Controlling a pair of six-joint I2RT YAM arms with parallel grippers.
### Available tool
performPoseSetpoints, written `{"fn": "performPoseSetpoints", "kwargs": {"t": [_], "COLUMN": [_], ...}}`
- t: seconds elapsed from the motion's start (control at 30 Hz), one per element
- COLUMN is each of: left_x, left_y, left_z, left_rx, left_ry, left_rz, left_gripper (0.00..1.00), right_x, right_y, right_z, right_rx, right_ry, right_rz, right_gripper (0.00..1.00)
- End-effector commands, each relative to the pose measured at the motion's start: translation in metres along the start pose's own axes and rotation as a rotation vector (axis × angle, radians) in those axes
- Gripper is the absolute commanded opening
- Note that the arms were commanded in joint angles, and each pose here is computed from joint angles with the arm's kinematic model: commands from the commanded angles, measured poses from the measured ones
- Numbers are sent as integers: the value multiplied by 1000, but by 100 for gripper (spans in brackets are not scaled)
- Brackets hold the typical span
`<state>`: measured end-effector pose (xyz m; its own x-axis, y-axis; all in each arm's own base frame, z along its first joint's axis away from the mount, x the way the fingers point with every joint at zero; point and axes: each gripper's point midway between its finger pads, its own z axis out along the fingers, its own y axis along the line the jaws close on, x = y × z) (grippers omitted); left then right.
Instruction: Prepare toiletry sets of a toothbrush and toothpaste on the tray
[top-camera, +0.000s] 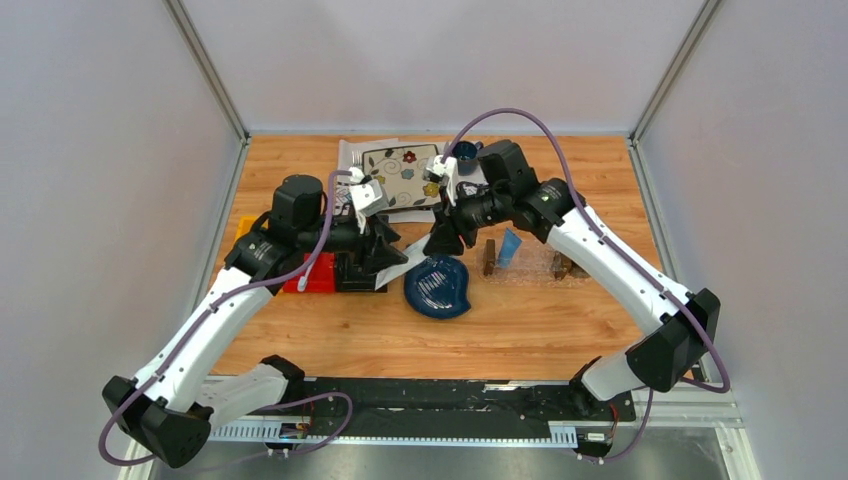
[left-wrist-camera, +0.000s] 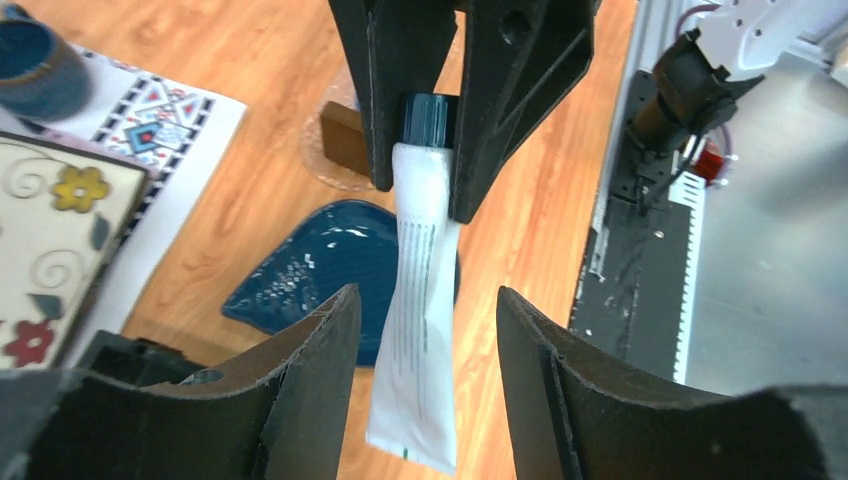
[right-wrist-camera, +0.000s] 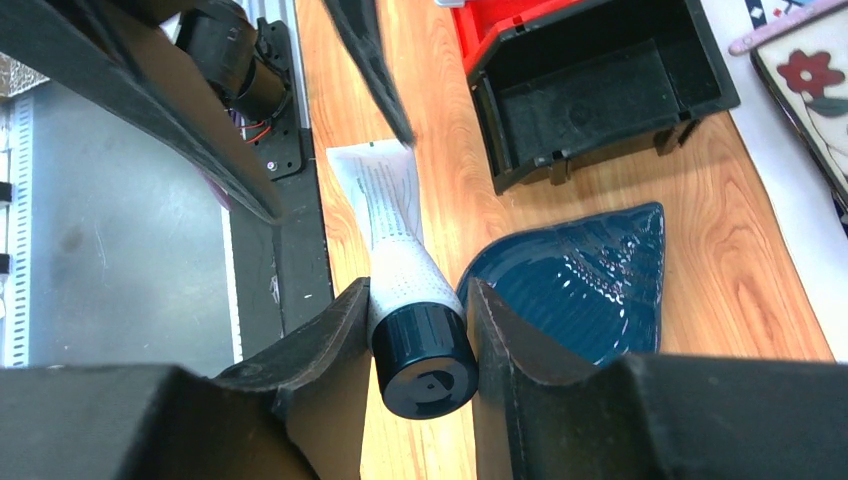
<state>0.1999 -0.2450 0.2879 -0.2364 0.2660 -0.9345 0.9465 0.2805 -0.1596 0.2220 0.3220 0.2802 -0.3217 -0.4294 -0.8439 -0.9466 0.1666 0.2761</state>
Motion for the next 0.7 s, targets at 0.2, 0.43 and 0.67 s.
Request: {"fn": "performPoseSetpoints", "kwargs": {"t": [0.2, 0.43, 0.67], "left_x": [-51, -59, -71], "left_y": [20, 31, 31], "left_z": [-37, -38, -37], "left_rx": [-235, -292, -290], "left_ry": [-118, -153, -185], "left_rz": [188, 166, 162], "left_gripper": [62, 63, 65], "right_x": [-53, -79, -92], "right_y": [7, -2, -10], "right_z": [-45, -68, -82], "right_rx": [43, 62, 48], "right_ry": [-139, -215, -256], "right_rz": [71, 184, 276], "right_gripper": [0, 0, 0]}}
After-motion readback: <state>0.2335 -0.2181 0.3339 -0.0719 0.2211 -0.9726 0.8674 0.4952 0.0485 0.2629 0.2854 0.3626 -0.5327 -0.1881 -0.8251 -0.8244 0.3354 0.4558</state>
